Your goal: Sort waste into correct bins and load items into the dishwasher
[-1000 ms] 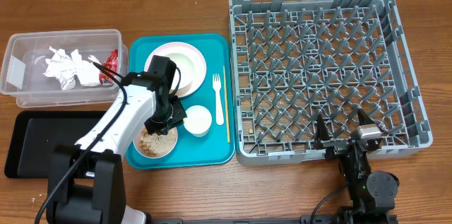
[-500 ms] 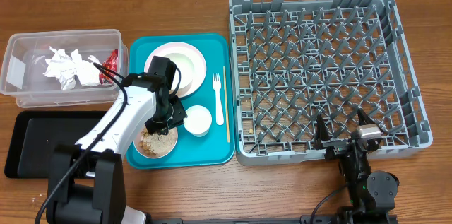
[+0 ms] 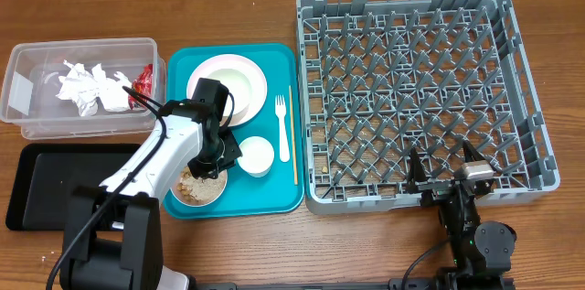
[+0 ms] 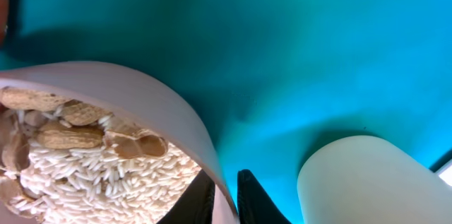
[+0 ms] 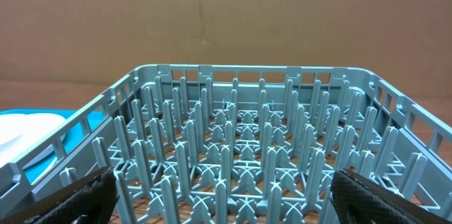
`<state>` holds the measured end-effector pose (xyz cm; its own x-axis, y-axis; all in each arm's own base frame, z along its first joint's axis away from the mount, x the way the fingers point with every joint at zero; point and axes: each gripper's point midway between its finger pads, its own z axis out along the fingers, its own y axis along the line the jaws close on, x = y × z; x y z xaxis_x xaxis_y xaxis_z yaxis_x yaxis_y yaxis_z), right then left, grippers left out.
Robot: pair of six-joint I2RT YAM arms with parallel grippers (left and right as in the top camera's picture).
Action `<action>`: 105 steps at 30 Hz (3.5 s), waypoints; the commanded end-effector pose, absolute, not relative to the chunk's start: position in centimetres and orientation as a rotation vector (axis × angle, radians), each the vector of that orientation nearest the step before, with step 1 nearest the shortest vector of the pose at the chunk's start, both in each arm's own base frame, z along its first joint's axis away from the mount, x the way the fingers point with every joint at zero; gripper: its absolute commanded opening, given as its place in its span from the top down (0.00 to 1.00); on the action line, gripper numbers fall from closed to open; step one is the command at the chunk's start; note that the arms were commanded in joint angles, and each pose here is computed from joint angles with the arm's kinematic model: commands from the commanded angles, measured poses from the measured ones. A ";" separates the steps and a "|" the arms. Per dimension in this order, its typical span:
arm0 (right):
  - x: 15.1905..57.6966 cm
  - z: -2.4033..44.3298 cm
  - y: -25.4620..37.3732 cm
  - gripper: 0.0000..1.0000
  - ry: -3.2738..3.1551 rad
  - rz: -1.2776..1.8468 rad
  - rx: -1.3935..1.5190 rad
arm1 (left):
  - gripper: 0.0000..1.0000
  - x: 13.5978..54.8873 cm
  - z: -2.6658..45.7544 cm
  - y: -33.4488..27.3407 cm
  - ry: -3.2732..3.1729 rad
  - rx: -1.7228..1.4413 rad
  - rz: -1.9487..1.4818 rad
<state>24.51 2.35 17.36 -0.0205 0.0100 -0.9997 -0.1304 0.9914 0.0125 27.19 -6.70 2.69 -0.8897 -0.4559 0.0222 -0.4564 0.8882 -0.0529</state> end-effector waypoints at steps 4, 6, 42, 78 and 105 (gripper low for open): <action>24.5 17.2 2.2 0.00 1.585 0.109 -0.086 | 0.86 27.7 3.3 -6.3 -3.044 0.776 0.079; 24.5 17.2 2.2 0.00 1.586 0.109 -0.086 | 0.91 27.5 3.3 -6.2 -3.040 0.767 0.073; 24.5 17.2 2.2 0.00 1.585 0.109 -0.087 | 0.96 32.1 17.3 -1.7 -3.256 0.343 -0.054; 24.5 17.2 2.2 0.00 1.585 0.109 -0.086 | 0.96 31.1 21.4 16.5 -3.245 1.212 1.556; 24.5 17.2 2.2 0.00 1.586 0.109 -0.087 | 0.96 27.6 20.3 17.0 -3.035 1.346 2.266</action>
